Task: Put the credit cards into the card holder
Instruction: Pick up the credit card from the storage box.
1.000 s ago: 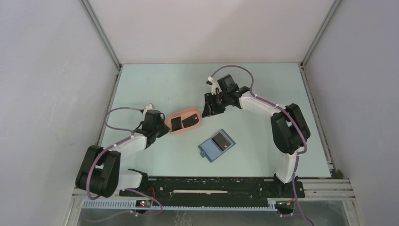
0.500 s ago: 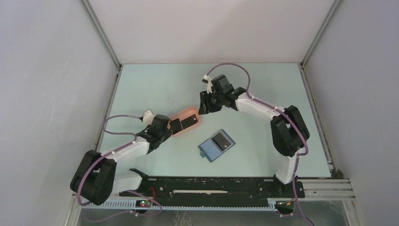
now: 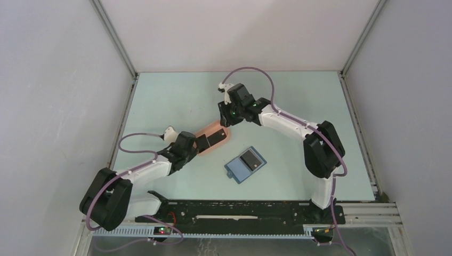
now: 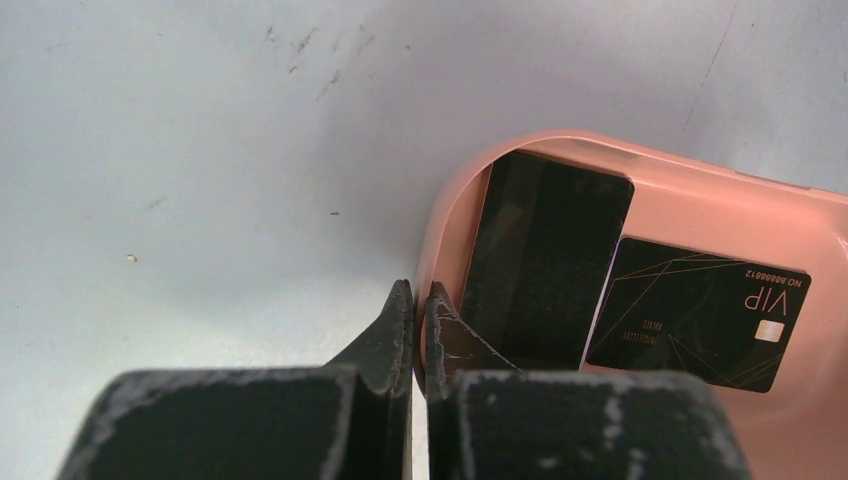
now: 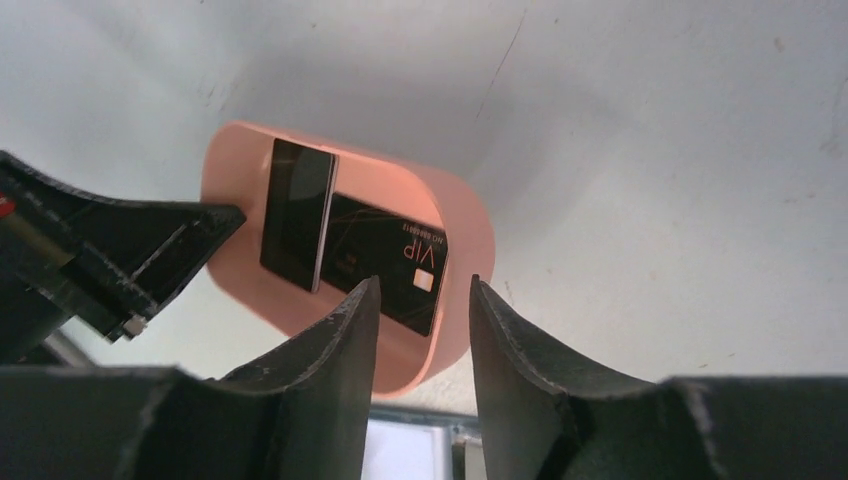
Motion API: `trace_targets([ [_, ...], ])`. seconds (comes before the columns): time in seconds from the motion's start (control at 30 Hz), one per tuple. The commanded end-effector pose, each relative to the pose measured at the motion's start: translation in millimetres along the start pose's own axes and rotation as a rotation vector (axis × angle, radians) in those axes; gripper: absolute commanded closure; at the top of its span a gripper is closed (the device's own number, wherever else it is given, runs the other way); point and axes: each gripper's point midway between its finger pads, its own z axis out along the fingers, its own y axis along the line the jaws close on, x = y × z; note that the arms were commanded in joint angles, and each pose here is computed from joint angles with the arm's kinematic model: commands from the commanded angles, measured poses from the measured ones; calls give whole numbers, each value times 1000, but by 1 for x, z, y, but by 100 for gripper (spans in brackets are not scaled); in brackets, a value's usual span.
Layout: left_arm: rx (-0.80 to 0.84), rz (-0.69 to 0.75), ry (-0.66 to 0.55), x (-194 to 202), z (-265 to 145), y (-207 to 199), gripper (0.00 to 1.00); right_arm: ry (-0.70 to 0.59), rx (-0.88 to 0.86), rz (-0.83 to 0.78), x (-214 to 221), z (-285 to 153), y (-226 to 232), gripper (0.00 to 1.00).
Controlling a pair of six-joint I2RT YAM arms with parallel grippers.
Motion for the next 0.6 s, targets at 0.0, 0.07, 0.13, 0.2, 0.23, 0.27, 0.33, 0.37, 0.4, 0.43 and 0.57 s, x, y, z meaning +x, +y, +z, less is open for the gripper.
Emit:
trace_targets([
  [0.0, 48, -67, -63, -15, -5, -18, 100, -38, 155, -162, -9, 10, -5, 56],
  [0.07, 51, -68, -66, -14, -5, -17, 100, -45, 178, -183, -11, 11, -7, 62],
  [0.13, 55, -70, -68, -15, -6, -18, 100, -41, 200, -194, -11, 12, -9, 63],
  [0.2, 56, -72, -73, -16, -7, -17, 100, -39, 222, -205, -11, 12, -12, 63],
  [0.23, 55, -73, -76, -16, -7, -17, 100, -39, 234, -214, -11, 13, -13, 63],
  [0.27, 56, -75, -77, -16, -7, -17, 100, -35, 249, -223, -9, 14, -15, 62],
  [0.33, 56, -76, -77, -16, -7, -16, 100, -23, 273, -237, -7, 18, -19, 61],
  [0.37, 57, -76, -77, -16, -7, -16, 100, -13, 276, -238, -5, 20, -20, 60],
  [0.4, 59, -78, -78, -16, -7, -16, 100, -5, 278, -241, -3, 22, -21, 60],
  [0.43, 59, -76, -76, -15, -7, -15, 100, 4, 279, -245, -1, 24, -21, 60],
  [0.57, 81, -77, -74, -15, -9, -18, 99, 0, 282, -279, -2, 27, -22, 78],
])
